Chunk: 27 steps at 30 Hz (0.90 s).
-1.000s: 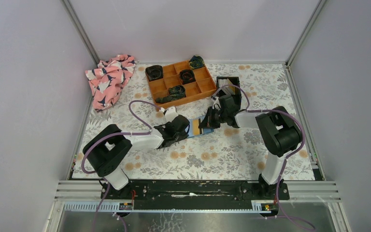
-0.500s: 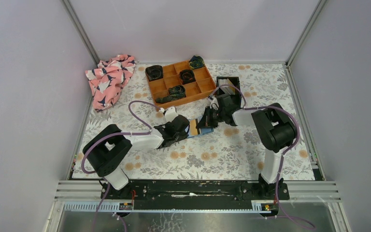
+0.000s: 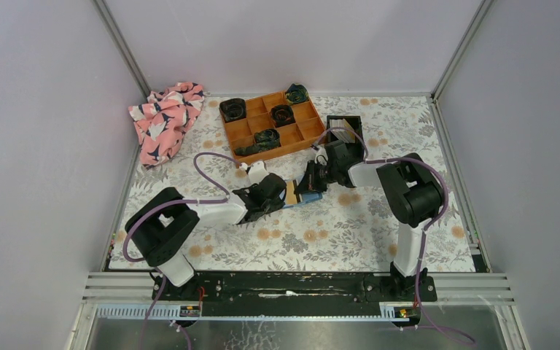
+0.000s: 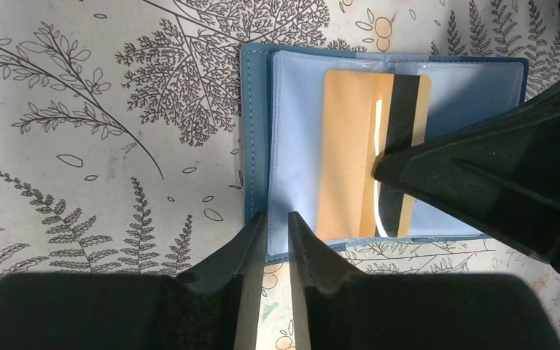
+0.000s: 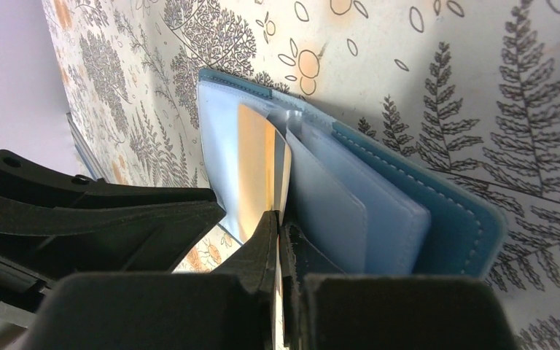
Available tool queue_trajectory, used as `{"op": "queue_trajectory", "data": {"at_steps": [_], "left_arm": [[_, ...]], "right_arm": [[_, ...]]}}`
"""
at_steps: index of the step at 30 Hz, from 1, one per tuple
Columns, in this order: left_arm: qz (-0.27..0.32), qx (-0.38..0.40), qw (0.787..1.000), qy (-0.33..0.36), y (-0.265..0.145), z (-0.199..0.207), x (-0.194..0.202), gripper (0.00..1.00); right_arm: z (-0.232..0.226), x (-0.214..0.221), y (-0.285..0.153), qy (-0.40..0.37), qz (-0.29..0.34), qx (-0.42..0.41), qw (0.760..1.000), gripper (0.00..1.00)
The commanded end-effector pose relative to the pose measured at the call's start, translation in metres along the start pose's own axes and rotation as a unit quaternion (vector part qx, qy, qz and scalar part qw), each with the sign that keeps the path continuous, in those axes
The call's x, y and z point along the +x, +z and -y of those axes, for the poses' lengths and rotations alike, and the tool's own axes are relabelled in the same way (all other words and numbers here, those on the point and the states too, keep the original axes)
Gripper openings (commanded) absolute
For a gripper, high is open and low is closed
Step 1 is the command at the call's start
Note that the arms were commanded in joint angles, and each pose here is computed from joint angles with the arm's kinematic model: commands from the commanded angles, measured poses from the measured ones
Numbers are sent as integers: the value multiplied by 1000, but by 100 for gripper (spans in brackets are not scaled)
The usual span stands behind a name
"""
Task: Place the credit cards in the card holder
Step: Insert the credit card into the card holder.
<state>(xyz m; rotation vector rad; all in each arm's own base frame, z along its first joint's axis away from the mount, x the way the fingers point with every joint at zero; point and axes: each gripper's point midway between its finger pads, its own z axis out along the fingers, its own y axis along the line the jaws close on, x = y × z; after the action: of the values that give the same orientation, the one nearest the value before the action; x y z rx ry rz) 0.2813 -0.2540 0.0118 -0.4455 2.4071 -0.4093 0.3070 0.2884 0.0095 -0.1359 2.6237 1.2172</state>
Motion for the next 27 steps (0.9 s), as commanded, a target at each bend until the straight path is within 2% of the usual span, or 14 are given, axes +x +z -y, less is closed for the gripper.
{"op": "queue_trajectory", "data": {"at_steps": [1, 7, 10, 12, 21, 23, 27], "left_arm": [[-20, -156, 986, 58, 7, -90, 19, 26], [-21, -154, 986, 58, 7, -90, 19, 25], [-23, -155, 986, 58, 8, -92, 20, 25], [-23, -155, 986, 57, 8, -94, 21, 25], [-27, -153, 987, 52, 8, -96, 22, 24], [-26, -151, 987, 51, 8, -95, 22, 24], [-29, -151, 987, 50, 9, -96, 23, 24]], "right_arm": [[36, 68, 11, 23, -103, 80, 991, 0], [32, 71, 15, 9, -106, 92, 990, 0], [32, 68, 12, 3, -100, 101, 990, 18], [31, 66, 9, -2, -93, 108, 990, 22], [29, 50, -5, -21, -63, 140, 988, 32], [29, 48, -7, -23, -56, 146, 987, 37], [26, 43, -10, -25, -42, 147, 988, 38]]}}
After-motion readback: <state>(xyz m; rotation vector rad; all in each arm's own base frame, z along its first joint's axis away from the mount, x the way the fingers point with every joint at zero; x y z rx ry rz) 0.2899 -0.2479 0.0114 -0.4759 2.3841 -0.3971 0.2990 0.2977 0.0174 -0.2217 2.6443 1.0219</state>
